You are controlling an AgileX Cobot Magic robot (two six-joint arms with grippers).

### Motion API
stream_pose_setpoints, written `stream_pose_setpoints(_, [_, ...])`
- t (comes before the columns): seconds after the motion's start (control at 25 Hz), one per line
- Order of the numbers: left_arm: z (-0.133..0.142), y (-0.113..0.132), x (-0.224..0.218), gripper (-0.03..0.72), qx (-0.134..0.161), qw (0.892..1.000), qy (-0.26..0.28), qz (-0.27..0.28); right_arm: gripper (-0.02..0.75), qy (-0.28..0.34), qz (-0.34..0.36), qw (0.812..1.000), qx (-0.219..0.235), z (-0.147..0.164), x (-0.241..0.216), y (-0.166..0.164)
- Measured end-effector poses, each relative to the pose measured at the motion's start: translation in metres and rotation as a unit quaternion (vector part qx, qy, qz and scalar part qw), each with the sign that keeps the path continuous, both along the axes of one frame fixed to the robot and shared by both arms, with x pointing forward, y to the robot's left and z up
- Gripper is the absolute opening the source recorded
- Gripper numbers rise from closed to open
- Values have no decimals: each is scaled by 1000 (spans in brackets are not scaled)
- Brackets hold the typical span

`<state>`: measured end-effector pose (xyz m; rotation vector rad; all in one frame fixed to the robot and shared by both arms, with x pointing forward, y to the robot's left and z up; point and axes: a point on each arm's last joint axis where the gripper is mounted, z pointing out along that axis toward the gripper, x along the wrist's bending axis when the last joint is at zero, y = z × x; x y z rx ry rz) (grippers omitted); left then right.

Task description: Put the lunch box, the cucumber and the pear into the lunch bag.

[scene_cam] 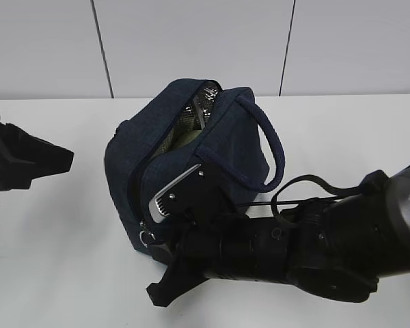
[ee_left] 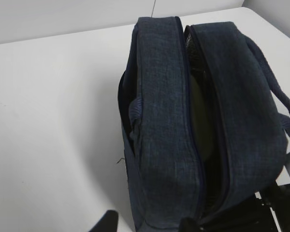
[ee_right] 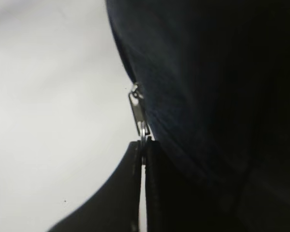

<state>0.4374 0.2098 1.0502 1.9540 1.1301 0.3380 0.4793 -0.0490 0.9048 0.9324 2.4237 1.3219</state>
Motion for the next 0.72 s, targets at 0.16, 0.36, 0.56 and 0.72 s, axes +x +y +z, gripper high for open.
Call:
stream_pose_setpoints(0.16, [0, 0, 0, 241, 0, 1000, 0, 0, 0, 0, 19, 1000, -8, 0, -3, 0])
stream_pose_setpoints(0.36, [0, 0, 0, 241, 0, 1000, 0, 0, 0, 7, 56, 998, 2, 3, -8, 4])
stream_pose_setpoints(0.56, [0, 0, 0, 241, 0, 1000, 0, 0, 0, 6, 67, 998, 10, 6, -10, 5])
stream_pose_setpoints(0.72, [0, 0, 0, 241, 0, 1000, 0, 0, 0, -5, 69, 997, 19, 16, -11, 5])
